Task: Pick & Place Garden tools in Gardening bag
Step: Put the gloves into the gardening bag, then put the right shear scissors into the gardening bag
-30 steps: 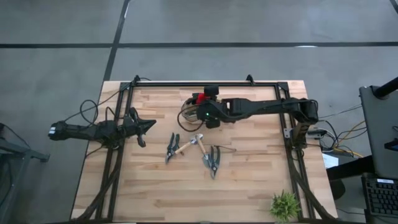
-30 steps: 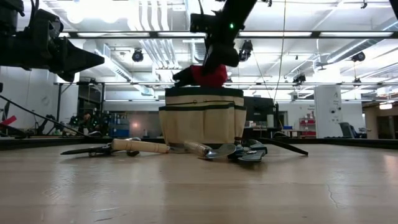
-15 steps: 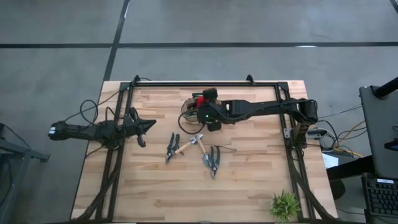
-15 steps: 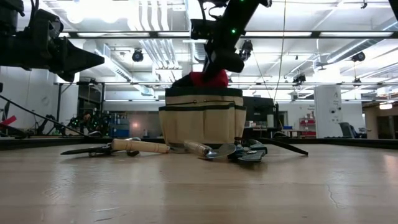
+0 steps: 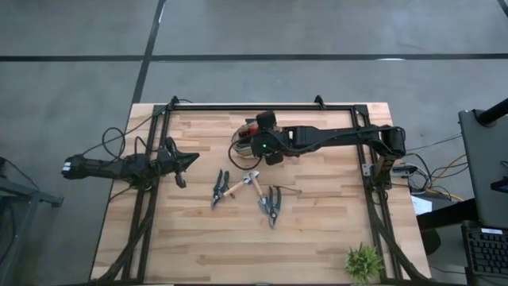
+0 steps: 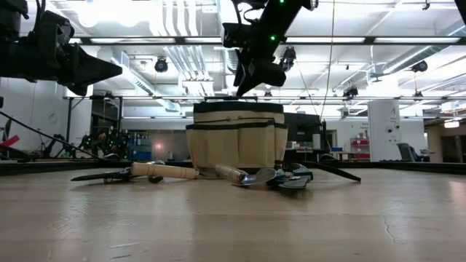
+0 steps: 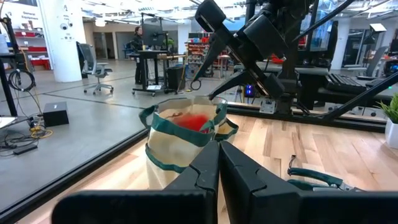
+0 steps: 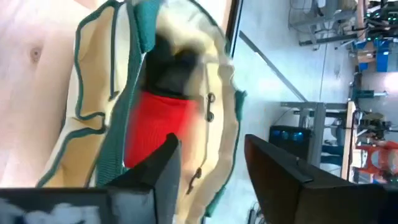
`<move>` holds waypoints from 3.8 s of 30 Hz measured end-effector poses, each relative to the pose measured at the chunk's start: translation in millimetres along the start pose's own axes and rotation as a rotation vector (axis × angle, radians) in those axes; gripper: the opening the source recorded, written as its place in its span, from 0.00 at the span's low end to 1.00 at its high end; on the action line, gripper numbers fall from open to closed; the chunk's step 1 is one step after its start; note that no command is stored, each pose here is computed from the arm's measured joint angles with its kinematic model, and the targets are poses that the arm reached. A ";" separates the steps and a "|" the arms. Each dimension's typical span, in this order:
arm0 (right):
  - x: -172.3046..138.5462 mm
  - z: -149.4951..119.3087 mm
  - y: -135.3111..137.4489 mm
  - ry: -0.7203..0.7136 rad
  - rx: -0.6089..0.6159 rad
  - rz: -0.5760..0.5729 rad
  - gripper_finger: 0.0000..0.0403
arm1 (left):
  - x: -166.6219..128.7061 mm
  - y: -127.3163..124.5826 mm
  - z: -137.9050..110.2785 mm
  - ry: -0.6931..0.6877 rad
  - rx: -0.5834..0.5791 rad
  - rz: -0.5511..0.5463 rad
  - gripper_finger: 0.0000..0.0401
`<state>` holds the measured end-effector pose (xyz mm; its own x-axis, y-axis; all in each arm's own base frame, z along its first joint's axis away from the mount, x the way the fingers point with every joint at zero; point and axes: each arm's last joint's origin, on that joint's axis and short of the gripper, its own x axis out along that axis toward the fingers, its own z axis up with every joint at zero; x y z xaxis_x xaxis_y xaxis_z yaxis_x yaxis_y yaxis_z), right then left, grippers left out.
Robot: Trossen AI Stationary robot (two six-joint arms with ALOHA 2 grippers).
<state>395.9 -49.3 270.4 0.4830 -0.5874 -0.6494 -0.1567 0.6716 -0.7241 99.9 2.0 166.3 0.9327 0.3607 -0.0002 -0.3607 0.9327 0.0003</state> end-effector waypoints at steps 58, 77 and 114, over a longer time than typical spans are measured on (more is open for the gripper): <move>-23.5 -44.7 160.8 0.348 0.358 0.560 0.40 | 0.0 0.0 0.1 0.000 0.000 0.000 0.04; -13.4 -51.7 174.2 0.277 0.395 0.575 0.16 | 0.0 0.0 0.0 0.000 0.000 0.000 0.05; -105.0 -50.3 77.6 0.155 0.489 0.405 0.02 | 0.1 -0.1 0.0 0.001 0.000 0.000 0.04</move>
<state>289.6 41.8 270.7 0.3322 -0.2784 -0.9012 0.1275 0.9599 -0.2495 99.9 2.0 166.2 0.9328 0.3604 -0.0011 -0.3604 0.9328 0.0008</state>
